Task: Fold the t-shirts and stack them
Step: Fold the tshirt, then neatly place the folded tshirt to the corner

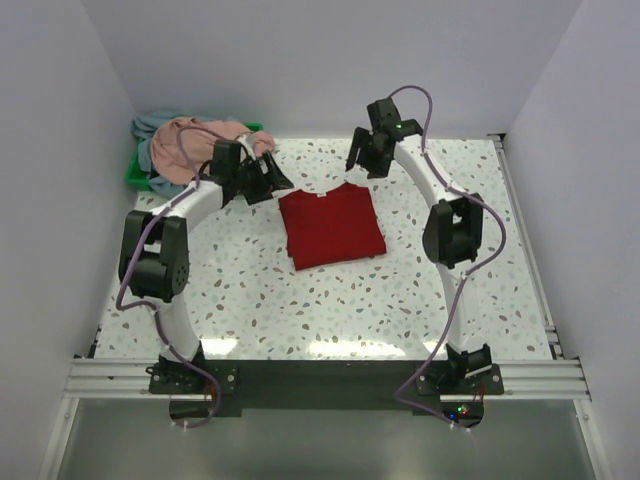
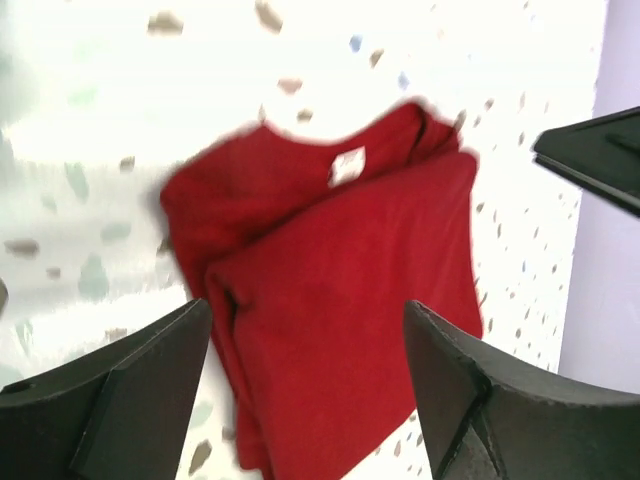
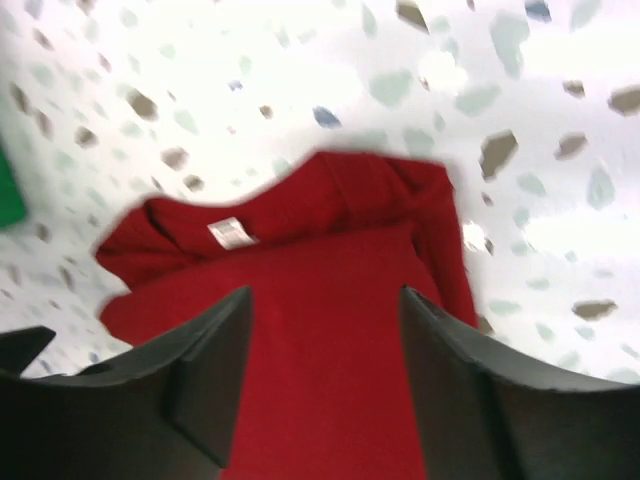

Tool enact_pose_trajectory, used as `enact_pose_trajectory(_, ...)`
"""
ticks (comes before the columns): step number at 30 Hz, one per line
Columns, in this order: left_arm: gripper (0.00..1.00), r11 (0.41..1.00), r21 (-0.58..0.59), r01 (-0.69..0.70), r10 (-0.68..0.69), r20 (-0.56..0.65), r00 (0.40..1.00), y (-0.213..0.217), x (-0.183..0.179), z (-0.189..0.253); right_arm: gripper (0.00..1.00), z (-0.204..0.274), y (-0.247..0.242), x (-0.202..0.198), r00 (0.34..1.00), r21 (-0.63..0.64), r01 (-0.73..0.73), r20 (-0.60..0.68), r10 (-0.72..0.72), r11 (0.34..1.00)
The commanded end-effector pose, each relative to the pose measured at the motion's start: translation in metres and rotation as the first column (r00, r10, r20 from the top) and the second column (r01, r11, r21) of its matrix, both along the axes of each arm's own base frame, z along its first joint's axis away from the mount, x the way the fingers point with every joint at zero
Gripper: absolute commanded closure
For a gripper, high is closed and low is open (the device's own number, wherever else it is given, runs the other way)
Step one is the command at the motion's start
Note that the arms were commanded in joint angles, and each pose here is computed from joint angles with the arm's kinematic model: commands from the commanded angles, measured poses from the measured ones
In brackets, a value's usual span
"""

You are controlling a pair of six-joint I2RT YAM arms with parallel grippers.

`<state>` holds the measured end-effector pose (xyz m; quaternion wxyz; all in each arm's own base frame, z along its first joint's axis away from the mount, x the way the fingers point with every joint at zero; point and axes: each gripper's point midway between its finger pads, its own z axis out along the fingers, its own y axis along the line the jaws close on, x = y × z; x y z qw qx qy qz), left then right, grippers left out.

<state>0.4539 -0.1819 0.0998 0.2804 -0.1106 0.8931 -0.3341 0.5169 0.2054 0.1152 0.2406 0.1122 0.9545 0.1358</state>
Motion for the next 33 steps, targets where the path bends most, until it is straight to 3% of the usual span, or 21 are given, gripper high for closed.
enact_pose_trajectory(1, 0.18, 0.999, -0.013, -0.038, 0.04, 0.25, 0.967, 0.003, 0.049, 0.071, 0.32, 0.062, 0.017, 0.027, 0.983, 0.098, -0.059, 0.178, 0.041, 0.993)
enact_pose_trajectory(4, 0.17, 1.0, 0.014, -0.013, 0.009, 0.238, 0.971, 0.002, 0.039, 0.068, 0.26, 0.077, 0.013, 0.021, 0.973, 0.087, -0.086, 0.22, 0.065, 0.993)
enact_pose_trajectory(11, 0.18, 0.996, 0.073, 0.043, -0.053, 0.142, 0.988, -0.004, -0.016, 0.022, 0.2, 0.04, 0.003, -0.037, 0.976, 0.061, -0.192, 0.119, 0.184, 0.98)
enact_pose_trajectory(18, 0.18, 0.986, 0.112, 0.122, -0.13, 0.07, 0.989, -0.027, -0.058, -0.01, 0.14, 0.029, 0.0, -0.077, 0.959, 0.104, -0.267, 0.124, 0.254, 0.958)
enact_pose_trajectory(24, 0.21, 0.978, 0.175, 0.111, -0.112, -0.008, 0.994, -0.021, -0.071, -0.036, 0.11, 0.012, -0.011, -0.094, 0.964, 0.166, -0.263, 0.091, 0.251, 0.95)
enact_pose_trajectory(33, 0.3, 0.976, 0.178, 0.128, -0.121, -0.048, 0.991, -0.024, -0.071, -0.055, 0.11, -0.015, -0.019, -0.101, 0.961, 0.231, -0.275, 0.037, 0.274, 0.933)
